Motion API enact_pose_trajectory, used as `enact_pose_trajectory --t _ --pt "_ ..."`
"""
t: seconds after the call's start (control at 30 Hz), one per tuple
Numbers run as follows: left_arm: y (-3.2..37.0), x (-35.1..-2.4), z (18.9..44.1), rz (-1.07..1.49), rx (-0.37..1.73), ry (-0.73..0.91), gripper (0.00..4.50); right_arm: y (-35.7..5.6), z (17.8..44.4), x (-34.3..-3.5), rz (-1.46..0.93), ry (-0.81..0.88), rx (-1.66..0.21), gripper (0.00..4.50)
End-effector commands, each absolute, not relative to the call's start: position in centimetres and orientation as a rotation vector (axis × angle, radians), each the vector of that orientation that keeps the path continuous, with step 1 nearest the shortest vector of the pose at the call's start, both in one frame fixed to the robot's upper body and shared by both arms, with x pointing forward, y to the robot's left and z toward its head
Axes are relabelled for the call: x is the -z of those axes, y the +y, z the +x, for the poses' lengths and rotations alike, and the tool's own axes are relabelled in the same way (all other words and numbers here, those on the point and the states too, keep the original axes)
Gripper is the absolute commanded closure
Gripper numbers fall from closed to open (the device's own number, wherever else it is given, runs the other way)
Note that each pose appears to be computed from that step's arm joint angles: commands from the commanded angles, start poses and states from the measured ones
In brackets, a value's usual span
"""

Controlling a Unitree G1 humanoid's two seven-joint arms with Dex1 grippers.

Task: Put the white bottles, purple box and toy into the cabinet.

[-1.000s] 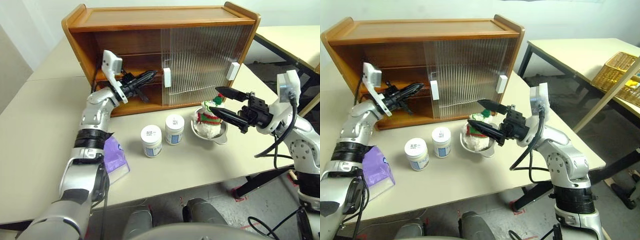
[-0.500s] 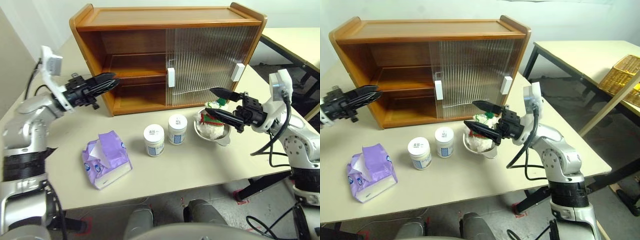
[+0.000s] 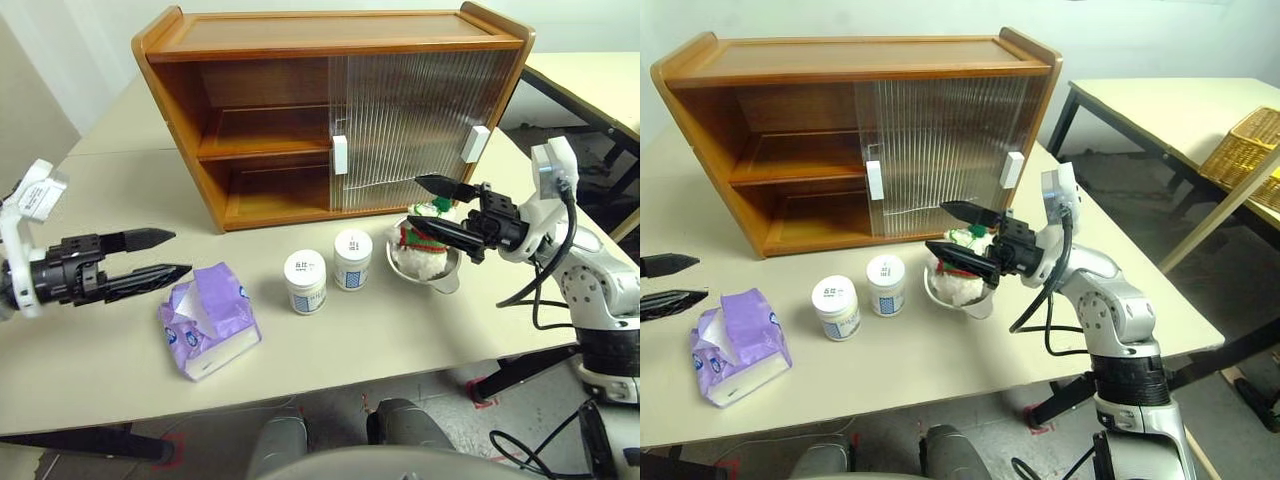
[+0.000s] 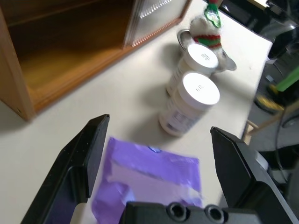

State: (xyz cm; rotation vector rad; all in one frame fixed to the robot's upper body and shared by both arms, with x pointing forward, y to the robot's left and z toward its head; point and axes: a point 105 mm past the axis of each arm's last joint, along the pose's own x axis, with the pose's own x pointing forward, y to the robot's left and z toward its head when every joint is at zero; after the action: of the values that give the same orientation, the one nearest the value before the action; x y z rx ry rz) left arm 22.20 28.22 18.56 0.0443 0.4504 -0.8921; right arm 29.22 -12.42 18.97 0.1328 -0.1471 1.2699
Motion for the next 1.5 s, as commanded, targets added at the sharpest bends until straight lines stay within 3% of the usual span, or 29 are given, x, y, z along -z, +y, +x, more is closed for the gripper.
enact_pose_trajectory --t 0.03,0.2,0.53,0.83,0.93,1.03,1.17,1.33,1.43,1.5 --pt "28.7 -18.9 21.5 0.077 0.894 0.502 0.04 -12.2 29.3 -19.0 0.115 -0.147 -1.281 0.0" --pt "30.2 -17.9 19.9 0.153 0.887 0.676 0.04 -12.2 29.3 -19.0 0.114 -0.146 -1.286 0.0" --pt "26.1 -16.1 18.4 0.144 1.028 0.738 0.04 -12.3 29.2 -18.9 0.11 -0.139 -1.285 0.0" --pt "25.3 -13.8 17.3 0.147 1.038 0.821 0.04 -12.4 29.2 -19.1 0.105 -0.14 -1.282 0.0" --pt "25.2 -12.8 17.6 0.18 1.018 0.825 0.29 -12.5 29.2 -19.1 0.106 -0.139 -1.282 0.0" --pt "25.1 -11.8 17.8 0.198 1.008 0.831 0.95 -12.5 29.2 -19.2 0.107 -0.139 -1.282 0.0" --pt "24.8 -10.0 18.5 0.259 0.987 0.819 2.4 -12.5 29.2 -19.3 0.108 -0.14 -1.28 0.0" --pt "25.4 -8.1 18.9 0.34 0.97 0.839 3.27 -12.5 29.2 -19.4 0.107 -0.141 -1.276 0.0" --pt "25.5 -7.7 18.3 0.334 0.986 0.858 4.31 -12.5 29.2 -19.4 0.106 -0.142 -1.275 0.0" --pt "25.5 -7.6 17.9 0.327 0.994 0.871 4.46 -12.5 29.2 -19.4 0.107 -0.141 -1.274 0.0"
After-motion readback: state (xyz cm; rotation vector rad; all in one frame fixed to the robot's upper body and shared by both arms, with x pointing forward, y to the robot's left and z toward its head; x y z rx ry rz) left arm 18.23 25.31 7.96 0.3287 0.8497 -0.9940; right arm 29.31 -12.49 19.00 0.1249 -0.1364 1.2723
